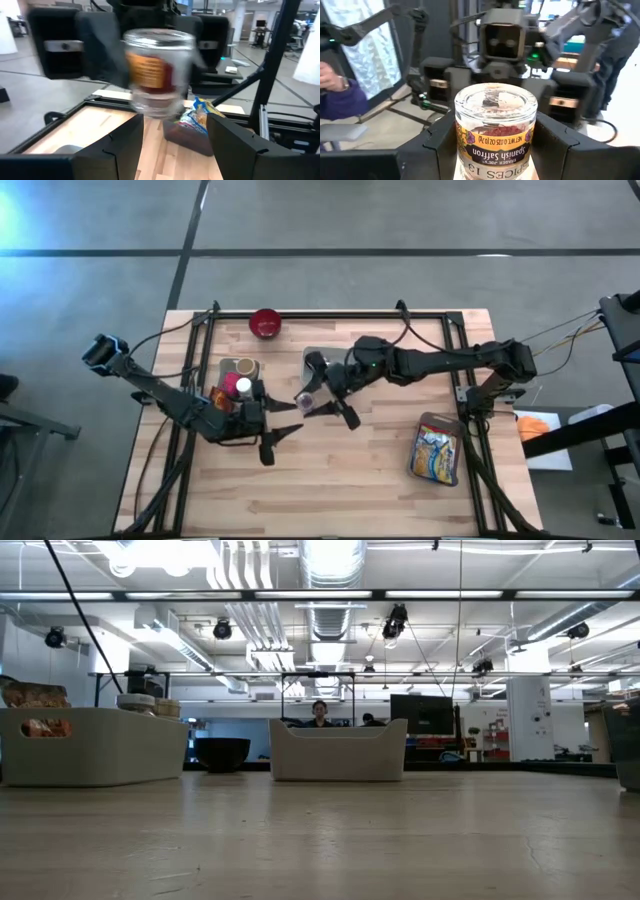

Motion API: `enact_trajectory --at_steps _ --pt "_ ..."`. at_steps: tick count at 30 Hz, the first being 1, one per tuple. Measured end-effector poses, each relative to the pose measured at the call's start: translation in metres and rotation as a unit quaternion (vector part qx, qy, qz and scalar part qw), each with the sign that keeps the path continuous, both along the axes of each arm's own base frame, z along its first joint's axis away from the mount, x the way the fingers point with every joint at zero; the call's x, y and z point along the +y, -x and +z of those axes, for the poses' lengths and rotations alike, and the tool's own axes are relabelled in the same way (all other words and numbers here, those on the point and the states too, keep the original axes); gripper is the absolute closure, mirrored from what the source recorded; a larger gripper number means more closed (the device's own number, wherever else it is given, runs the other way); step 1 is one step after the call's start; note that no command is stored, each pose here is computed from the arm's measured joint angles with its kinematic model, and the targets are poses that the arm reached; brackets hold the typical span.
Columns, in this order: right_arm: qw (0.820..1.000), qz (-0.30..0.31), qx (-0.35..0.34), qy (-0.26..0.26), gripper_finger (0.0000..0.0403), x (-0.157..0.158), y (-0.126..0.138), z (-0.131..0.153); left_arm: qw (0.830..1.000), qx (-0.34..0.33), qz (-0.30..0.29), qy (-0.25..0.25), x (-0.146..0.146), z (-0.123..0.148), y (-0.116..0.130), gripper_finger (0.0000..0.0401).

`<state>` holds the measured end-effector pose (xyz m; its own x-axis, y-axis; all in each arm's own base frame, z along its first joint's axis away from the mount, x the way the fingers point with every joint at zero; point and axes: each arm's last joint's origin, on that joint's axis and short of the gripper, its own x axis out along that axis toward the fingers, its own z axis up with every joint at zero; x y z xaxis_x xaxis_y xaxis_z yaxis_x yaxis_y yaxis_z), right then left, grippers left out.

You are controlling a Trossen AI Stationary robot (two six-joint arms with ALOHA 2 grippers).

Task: Pick & Place Food Item
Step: Put the brown seasoning bottle into the left gray bin

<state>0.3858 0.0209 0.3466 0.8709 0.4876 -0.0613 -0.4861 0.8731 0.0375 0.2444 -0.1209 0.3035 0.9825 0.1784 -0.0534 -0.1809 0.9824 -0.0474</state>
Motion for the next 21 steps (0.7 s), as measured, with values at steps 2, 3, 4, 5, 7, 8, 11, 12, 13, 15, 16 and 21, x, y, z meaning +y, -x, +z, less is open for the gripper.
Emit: enact_trajectory --at_steps 2,3,4,5,7,8,11,12,13,15,16,21 --pt "1.0 0.004 -0.003 0.001 0.0218 0.0016 -0.0015 -0.0011 1.0 -0.004 0.008 -0.004 0.0005 0.001 0.0 0.018" --pt "1.0 0.006 -0.006 0.001 0.0218 0.002 -0.0023 -0.0013 1.0 -0.006 0.012 -0.006 0.0007 0.0015 0.0001 0.018" --pt "1.0 0.007 -0.005 0.001 0.0218 0.0024 -0.0027 -0.0018 1.0 -0.007 0.014 -0.006 0.0009 0.0019 0.0 0.018" --pt "1.0 0.007 -0.003 0.0 0.0218 0.0023 -0.0031 -0.0027 1.0 -0.009 0.017 -0.006 0.001 0.0022 0.0 0.018" --pt "1.0 0.006 -0.004 0.001 0.0218 0.002 -0.0033 -0.0028 1.0 -0.01 0.018 -0.005 0.0014 0.0025 -0.0002 0.018" --pt "1.0 0.006 -0.007 0.001 0.0218 0.0021 -0.0033 -0.0023 1.0 -0.01 0.021 -0.004 0.0024 0.0025 -0.0006 0.018" --pt "1.0 0.007 -0.02 0.0 0.0218 0.0043 -0.0032 0.0004 1.0 -0.011 0.026 -0.003 0.0052 0.0025 -0.002 0.018" --pt "1.0 0.008 -0.022 0.0 0.0218 0.0046 -0.0032 0.0008 1.0 -0.011 0.026 -0.002 0.0056 0.0024 -0.0024 0.018" --pt "1.0 0.009 -0.025 0.0 0.0218 0.0047 -0.0032 0.0015 1.0 -0.011 0.029 -0.003 0.0059 0.0019 -0.0031 0.018" --pt "1.0 0.011 -0.026 0.001 0.0218 0.0047 -0.0032 0.0019 0.999 -0.014 0.031 -0.001 0.0064 0.0015 -0.0048 0.018" --pt "1.0 0.011 -0.027 0.001 0.0218 0.0046 -0.0031 0.002 0.999 -0.013 0.032 -0.001 0.0064 0.0007 -0.0057 0.018" --pt "1.0 0.015 -0.027 0.001 0.0218 0.005 -0.0029 0.0016 0.999 -0.015 0.034 0.0 0.0087 -0.0001 -0.0084 0.018"
